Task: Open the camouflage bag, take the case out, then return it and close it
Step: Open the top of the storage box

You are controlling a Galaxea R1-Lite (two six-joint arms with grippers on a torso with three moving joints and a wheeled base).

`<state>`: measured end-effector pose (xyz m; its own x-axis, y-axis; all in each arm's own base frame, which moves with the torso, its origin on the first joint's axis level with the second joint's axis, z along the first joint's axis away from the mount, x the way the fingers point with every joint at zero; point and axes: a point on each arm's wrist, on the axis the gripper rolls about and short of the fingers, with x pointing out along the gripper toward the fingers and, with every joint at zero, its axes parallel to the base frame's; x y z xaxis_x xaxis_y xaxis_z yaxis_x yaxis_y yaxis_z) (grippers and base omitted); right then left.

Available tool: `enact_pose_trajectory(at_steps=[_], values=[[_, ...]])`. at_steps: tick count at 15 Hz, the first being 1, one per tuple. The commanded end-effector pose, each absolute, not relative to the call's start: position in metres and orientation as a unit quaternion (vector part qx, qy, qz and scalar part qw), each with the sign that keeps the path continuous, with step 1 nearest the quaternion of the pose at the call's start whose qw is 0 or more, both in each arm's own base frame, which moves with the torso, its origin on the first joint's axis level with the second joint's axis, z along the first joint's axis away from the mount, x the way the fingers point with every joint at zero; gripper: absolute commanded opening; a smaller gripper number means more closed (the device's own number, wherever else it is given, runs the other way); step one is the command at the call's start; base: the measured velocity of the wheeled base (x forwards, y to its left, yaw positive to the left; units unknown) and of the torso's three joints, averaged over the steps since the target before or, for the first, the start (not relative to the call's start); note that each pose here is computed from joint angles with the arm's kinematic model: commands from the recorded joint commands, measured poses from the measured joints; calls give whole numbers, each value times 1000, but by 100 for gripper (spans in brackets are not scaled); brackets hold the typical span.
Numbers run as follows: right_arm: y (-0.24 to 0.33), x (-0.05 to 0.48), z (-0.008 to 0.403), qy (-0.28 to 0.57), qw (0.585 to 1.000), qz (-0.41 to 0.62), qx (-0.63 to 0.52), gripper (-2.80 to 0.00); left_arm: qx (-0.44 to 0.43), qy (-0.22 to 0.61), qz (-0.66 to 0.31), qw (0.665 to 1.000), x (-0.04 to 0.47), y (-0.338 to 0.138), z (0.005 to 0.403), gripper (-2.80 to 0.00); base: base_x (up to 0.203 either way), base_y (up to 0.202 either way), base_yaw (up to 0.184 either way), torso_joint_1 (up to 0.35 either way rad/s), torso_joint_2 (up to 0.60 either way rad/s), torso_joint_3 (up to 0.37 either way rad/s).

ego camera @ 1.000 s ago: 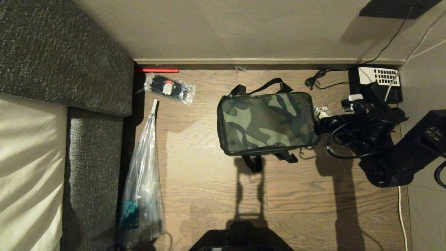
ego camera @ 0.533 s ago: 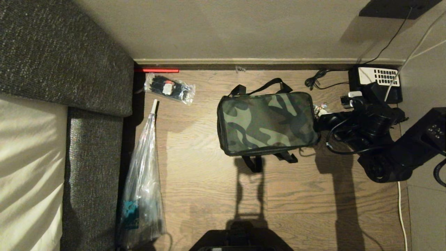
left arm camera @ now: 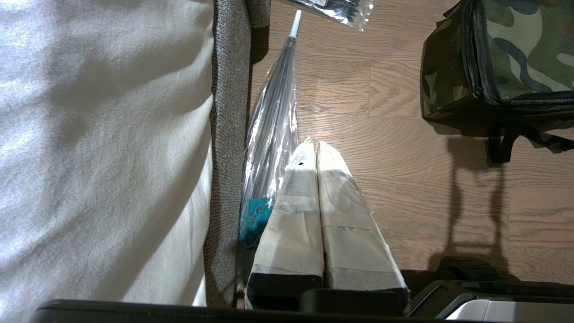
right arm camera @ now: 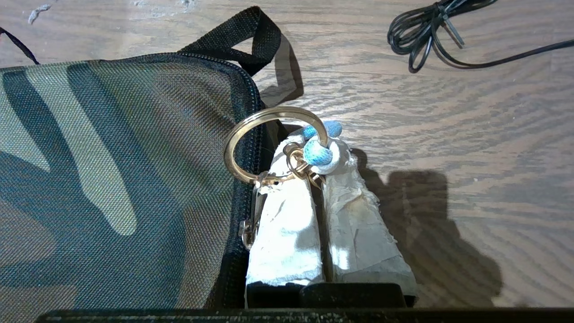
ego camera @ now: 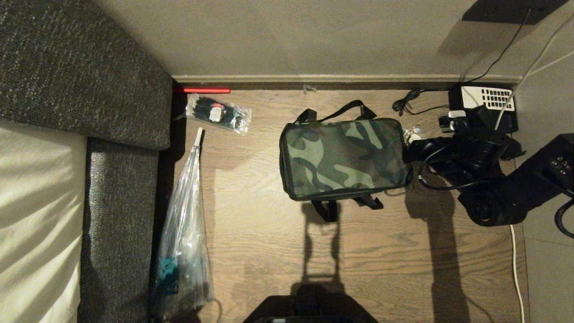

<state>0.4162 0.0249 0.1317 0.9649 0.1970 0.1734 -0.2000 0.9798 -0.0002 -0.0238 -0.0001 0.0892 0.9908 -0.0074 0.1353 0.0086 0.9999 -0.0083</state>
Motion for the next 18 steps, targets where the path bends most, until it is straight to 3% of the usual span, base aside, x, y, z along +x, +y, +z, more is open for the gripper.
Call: enact_pose_trajectory(at_steps=[1, 18], values=[[25, 418, 134, -95, 990, 101, 9, -280, -4, -48, -4, 999, -20, 0, 78, -280, 0, 0, 0, 0, 0, 0], [27, 445, 153, -116, 988, 101, 23, -280, -4, -47, -4, 999, -20, 0, 78, -280, 0, 0, 0, 0, 0, 0]])
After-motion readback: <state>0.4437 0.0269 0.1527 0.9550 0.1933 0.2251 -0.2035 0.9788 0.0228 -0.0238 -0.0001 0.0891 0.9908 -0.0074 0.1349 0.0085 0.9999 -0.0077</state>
